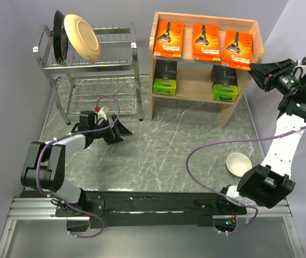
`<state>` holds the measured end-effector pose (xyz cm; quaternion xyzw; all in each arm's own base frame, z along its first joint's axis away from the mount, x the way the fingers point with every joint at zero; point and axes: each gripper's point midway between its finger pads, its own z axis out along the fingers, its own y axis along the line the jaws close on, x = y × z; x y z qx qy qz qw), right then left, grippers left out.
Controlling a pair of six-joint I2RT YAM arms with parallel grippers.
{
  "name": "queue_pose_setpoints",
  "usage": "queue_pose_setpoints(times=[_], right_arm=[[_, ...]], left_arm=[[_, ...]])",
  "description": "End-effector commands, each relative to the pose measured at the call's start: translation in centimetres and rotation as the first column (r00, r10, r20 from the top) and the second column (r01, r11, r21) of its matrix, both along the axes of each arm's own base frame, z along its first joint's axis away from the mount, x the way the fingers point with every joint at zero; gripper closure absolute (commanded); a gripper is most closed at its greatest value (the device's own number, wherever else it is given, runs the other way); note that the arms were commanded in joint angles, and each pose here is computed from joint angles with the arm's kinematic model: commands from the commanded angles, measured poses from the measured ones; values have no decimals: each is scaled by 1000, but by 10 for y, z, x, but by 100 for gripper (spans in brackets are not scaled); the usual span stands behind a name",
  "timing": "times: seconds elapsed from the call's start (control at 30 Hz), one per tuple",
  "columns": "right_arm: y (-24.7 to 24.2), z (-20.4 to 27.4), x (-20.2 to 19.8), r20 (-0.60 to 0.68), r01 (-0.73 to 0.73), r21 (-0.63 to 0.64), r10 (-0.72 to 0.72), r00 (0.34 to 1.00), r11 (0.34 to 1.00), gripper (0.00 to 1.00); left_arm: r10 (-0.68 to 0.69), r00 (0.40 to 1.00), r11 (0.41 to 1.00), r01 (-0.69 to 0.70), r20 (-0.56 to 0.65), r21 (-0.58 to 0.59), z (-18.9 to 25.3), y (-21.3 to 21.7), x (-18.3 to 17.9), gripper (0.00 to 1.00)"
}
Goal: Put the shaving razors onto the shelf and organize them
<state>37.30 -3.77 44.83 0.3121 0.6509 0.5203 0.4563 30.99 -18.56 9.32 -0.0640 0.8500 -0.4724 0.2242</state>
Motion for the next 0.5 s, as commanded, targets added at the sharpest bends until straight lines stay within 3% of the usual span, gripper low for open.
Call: queue_pose_setpoints(times=[0.0,0.47], right_arm=[[18,16,-7,58,-55,-31,57,997,998,65],[-14,12,14,38,44,-18,-43,998,999,76]], left_arm=[[-11,999,1000,10,52,13,6,-1,13,0],[-22,998,999,21,53,29,3,-2,11,1]])
